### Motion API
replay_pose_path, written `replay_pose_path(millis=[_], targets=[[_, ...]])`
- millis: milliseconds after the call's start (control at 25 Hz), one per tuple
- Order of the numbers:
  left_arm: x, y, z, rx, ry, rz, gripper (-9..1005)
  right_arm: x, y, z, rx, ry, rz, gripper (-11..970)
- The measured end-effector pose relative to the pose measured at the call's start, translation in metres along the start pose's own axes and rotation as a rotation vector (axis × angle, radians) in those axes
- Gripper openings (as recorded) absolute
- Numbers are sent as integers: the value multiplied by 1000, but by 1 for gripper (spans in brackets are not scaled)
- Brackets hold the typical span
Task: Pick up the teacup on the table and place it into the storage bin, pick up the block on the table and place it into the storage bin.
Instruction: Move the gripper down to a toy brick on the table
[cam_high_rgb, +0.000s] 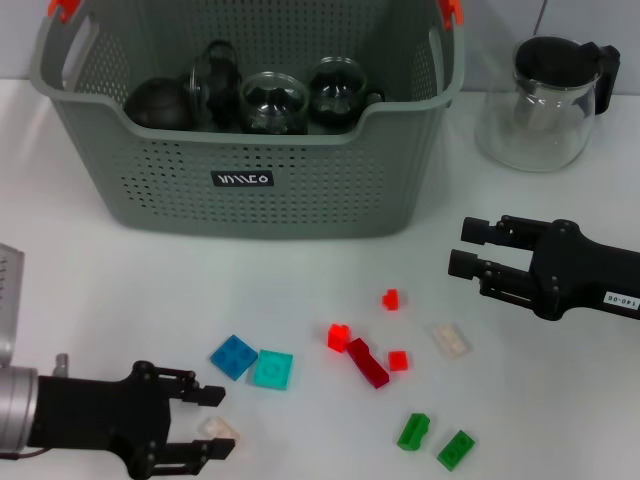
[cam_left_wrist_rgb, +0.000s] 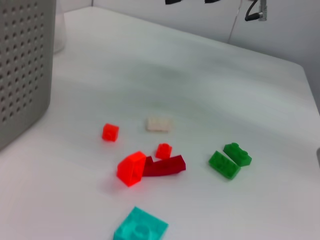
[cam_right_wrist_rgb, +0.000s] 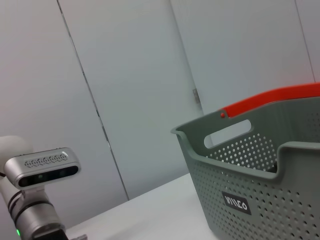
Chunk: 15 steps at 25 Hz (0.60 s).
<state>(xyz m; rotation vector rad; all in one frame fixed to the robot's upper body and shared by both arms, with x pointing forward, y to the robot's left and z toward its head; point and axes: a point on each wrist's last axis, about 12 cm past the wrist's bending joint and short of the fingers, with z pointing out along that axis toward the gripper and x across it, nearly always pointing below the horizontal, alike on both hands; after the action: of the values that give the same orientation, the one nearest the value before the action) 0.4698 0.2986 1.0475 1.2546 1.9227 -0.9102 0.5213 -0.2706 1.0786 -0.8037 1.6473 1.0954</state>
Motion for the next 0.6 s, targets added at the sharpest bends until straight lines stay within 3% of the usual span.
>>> replay_pose_path(millis=[280,600], targets=[[7,-9,-14,32,22,-68,578,0,0,0,0,-2,0,551],[11,-11,-10,35,29,-95,578,-2,-1,1,-2,-2,-11,551]])
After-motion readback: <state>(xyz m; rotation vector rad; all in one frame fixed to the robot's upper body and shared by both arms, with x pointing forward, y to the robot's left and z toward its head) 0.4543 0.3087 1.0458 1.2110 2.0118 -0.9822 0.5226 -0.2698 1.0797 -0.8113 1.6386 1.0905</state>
